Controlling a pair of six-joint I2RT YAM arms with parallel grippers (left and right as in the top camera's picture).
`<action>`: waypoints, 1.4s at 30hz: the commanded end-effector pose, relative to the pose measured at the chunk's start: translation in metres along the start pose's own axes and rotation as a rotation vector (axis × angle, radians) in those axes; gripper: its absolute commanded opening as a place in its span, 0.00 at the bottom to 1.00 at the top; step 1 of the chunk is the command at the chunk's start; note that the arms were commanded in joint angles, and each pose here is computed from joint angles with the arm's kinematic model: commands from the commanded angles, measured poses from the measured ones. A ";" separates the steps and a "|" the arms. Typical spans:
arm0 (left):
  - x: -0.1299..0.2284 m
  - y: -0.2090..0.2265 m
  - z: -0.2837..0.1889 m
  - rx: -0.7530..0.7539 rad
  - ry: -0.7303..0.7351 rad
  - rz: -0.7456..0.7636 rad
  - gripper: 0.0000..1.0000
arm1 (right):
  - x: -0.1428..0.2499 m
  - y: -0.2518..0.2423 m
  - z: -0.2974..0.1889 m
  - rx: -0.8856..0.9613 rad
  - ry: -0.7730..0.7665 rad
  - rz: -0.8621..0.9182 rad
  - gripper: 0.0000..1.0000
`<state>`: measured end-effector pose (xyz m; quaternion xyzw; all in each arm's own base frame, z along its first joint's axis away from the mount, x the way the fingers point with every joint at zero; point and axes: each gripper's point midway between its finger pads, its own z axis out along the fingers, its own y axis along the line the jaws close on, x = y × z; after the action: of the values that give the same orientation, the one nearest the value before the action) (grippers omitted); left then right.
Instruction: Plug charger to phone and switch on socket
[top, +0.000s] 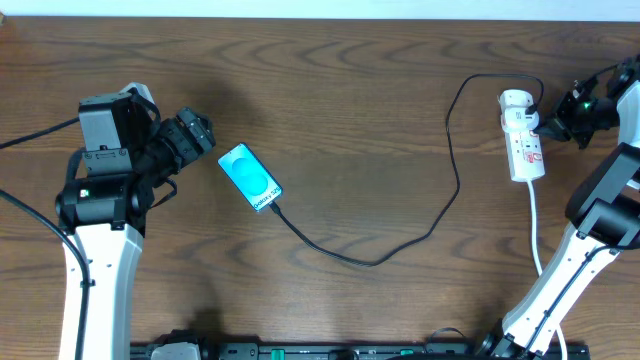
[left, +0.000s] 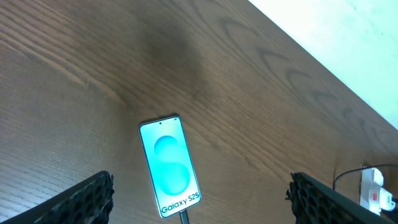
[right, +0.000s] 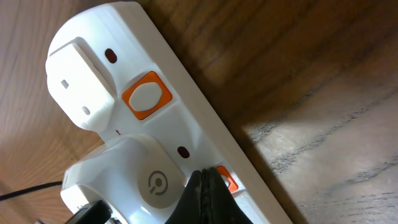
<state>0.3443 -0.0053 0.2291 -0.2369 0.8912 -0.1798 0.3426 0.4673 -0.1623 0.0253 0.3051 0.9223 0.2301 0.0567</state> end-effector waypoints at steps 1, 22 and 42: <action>-0.002 0.003 0.000 -0.015 -0.008 0.006 0.91 | 0.017 0.033 0.023 -0.044 0.067 -0.034 0.01; -0.002 0.003 0.000 -0.015 -0.007 0.006 0.91 | 0.020 0.039 0.027 -0.043 0.073 -0.044 0.01; -0.002 0.003 0.000 -0.015 -0.008 0.006 0.91 | 0.020 0.039 0.026 -0.043 0.073 -0.043 0.01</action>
<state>0.3443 -0.0053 0.2291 -0.2369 0.8912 -0.1798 0.3426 0.4687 -0.1615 0.0242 0.3011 0.9280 0.2122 0.0557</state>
